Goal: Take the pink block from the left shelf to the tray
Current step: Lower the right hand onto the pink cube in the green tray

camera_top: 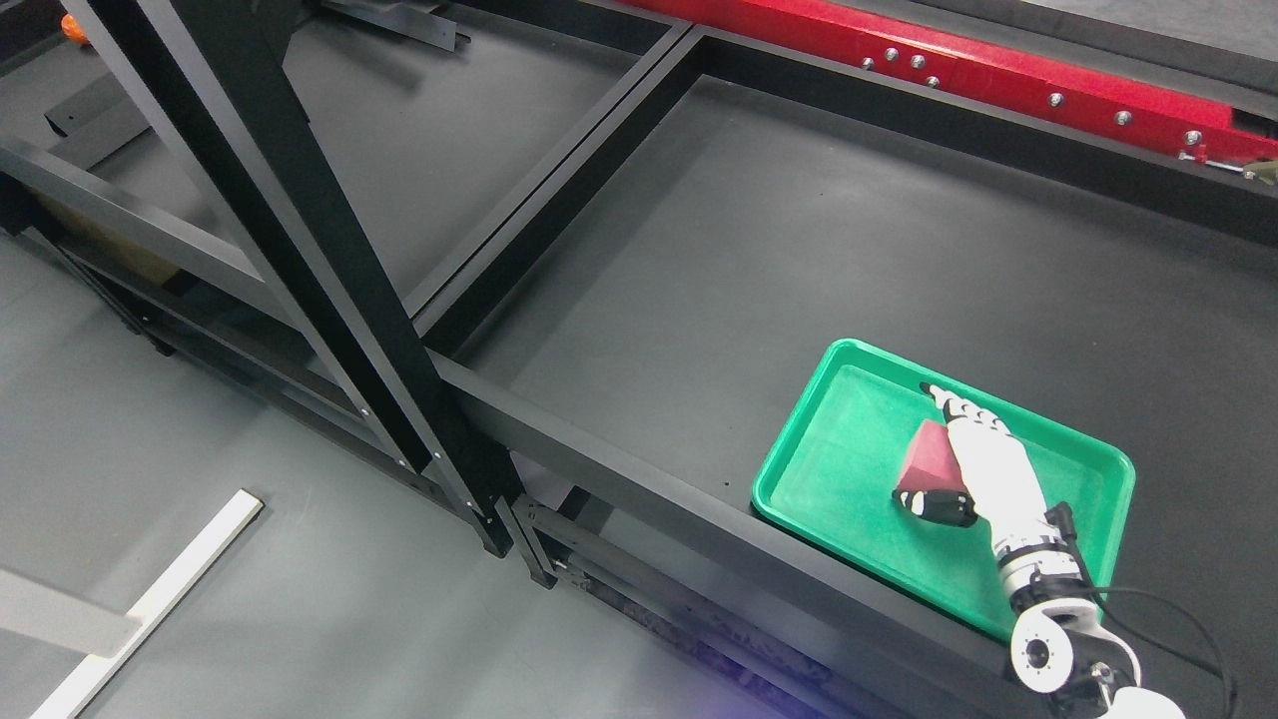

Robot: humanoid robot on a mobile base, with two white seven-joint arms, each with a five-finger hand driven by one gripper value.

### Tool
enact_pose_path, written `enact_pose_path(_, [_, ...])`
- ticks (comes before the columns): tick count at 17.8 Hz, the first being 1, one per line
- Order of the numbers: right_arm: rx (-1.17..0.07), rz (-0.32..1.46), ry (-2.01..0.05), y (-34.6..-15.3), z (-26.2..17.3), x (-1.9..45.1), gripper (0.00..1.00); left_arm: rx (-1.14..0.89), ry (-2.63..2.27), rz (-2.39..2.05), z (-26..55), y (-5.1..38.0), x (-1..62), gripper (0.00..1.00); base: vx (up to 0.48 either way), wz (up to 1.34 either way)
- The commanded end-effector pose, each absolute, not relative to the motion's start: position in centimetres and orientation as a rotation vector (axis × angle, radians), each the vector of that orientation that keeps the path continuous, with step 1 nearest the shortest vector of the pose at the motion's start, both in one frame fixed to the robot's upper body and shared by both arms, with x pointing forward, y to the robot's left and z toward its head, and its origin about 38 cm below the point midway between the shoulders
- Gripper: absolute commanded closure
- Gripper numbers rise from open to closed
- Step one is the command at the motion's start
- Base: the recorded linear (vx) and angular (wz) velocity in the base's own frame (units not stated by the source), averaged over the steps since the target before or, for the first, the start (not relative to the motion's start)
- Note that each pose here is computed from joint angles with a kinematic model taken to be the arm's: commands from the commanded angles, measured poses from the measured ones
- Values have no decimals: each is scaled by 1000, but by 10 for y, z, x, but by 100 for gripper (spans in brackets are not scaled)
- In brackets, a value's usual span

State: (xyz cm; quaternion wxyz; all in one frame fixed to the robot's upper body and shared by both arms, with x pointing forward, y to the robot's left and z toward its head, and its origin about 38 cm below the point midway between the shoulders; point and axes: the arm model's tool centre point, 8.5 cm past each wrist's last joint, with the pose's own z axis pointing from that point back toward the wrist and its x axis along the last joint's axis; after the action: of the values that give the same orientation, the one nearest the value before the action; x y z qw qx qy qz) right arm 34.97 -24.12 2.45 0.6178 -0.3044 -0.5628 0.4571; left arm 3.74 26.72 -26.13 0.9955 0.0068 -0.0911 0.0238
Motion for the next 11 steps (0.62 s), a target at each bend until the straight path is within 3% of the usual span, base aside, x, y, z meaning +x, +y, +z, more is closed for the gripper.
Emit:
enact_pose_path(1, [-717,1107,-1222,-264,9,345,1,31,-174,45,-261,278,31,0,0,0])
enact_pose_path(3, [-730,1107,-1222,-267,10,345,3,31,-174,45,-261,278,31,0,-7,0])
enact_pose_path(5, [-743,1092,-1208,-270,11,348,13,31,-174,45,-261,278,31,0,0,0])
enact_pose_path(11, [-734,1084,-1203,-270,8,346,79,31,-174,45,-261,278,31,0,0,0])
